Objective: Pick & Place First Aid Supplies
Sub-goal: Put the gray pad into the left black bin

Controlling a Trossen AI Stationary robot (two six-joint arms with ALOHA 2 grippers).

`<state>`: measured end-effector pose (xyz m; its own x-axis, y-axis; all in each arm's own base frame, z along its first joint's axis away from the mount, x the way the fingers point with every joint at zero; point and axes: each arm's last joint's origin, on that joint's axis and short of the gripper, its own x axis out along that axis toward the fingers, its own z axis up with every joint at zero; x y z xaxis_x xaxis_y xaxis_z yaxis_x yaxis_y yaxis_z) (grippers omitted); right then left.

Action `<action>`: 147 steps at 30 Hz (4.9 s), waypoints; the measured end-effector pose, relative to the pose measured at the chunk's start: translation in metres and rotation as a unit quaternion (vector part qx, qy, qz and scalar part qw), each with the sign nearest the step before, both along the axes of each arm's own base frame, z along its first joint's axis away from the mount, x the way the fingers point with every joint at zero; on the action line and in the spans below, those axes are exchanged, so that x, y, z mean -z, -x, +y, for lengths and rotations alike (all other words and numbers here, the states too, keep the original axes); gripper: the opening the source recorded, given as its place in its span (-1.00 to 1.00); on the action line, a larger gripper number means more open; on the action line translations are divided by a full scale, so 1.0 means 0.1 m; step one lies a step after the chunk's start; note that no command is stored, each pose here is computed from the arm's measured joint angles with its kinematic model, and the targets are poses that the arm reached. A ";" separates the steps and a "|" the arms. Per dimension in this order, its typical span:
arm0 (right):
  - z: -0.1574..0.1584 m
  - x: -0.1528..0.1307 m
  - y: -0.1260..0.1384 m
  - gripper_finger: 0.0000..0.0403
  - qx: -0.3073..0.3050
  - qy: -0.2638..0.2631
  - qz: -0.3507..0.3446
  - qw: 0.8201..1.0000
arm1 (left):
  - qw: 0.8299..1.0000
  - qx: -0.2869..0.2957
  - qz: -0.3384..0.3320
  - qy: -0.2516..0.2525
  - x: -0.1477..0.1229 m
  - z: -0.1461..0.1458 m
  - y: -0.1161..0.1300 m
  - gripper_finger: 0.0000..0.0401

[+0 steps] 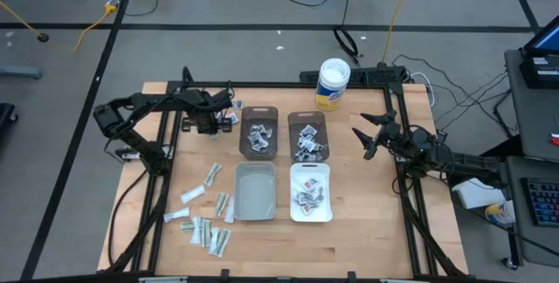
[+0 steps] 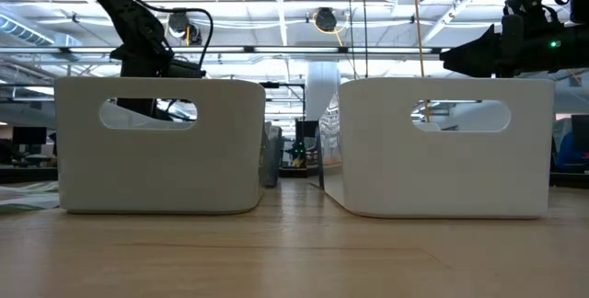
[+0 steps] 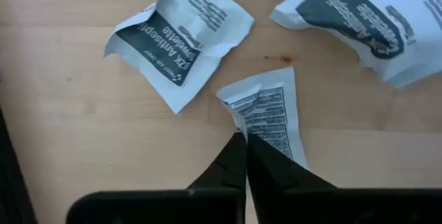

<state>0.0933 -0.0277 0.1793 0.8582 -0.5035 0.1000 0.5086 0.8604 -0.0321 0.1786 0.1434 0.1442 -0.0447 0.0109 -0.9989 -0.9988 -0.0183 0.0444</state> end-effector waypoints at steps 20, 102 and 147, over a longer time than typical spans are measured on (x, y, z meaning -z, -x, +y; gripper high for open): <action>0.00 0.00 0.00 0.38 0.000 0.000 0.000 1.000 | 0.978 0.206 -0.042 0.006 -0.65 -0.14 -0.02 -0.99; 0.00 0.00 0.00 0.38 0.000 0.000 0.000 1.000 | 0.844 0.531 -0.070 0.005 -0.62 0.21 -1.79 0.57; 0.00 0.00 0.00 0.38 0.000 0.000 0.000 1.000 | 0.917 0.393 -0.064 0.003 -0.87 0.79 -0.46 0.49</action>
<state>0.0933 -0.0278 0.1793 0.8582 -0.5034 0.0999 0.5085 0.8605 -0.0318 0.2248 0.2221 0.2310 0.0917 -0.0152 -0.9957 -0.7006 0.7096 -0.0754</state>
